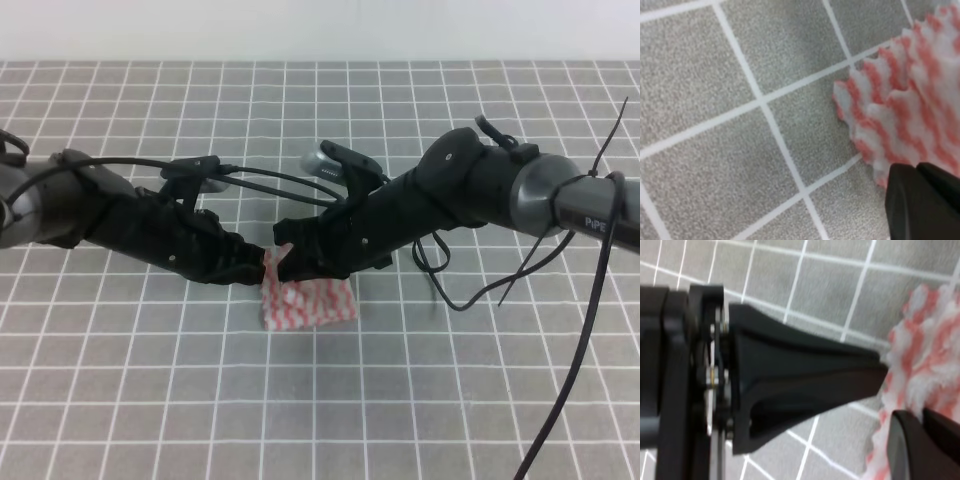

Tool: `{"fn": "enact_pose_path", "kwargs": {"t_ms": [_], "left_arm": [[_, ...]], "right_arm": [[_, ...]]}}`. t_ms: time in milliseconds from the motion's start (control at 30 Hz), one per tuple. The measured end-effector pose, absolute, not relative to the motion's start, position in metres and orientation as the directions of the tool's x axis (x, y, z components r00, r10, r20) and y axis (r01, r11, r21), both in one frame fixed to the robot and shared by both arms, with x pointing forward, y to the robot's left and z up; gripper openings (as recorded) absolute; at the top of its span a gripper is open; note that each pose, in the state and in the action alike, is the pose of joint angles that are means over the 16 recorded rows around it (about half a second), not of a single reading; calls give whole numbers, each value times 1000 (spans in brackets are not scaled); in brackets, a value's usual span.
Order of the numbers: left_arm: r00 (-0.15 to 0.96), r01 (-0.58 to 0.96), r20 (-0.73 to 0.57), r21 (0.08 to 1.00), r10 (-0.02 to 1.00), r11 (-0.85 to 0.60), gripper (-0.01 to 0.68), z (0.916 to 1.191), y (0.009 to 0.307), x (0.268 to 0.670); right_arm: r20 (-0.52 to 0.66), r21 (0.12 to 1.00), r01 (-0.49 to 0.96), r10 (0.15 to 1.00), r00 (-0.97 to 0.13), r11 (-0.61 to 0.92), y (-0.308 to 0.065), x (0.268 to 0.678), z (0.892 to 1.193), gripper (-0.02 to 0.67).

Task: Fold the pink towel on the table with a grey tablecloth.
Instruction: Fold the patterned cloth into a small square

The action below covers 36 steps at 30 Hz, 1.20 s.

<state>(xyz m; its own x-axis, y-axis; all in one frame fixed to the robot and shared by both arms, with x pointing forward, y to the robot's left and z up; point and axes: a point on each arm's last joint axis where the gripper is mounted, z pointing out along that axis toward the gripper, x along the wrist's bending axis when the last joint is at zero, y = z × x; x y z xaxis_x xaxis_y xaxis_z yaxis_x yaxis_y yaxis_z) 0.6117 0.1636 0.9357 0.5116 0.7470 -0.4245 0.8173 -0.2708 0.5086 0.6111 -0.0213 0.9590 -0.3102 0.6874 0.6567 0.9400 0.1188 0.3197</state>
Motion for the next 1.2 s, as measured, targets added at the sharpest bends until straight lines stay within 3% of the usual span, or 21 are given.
{"fn": "enact_pose_path", "kwargs": {"t_ms": [333, 867, 1000, 1200], "left_arm": [[513, 817, -419, 506, 749, -276, -2, 935, 164, 612], [518, 812, -419, 515, 746, -275, -1, 939, 163, 613], [533, 799, -415, 534, 737, -276, -1, 947, 162, 616], [557, 779, -417, 562, 718, -278, -1, 963, 158, 621]], "right_arm": [[658, 317, 940, 684, -313, 125, -21, 610, 959, 7], [665, 302, 944, 681, -308, 132, -26, 613, 960, 225], [670, 276, 950, 679, -301, 150, -34, 614, 960, 217], [669, 228, 954, 681, -298, 194, -47, 615, 959, 136]]}}
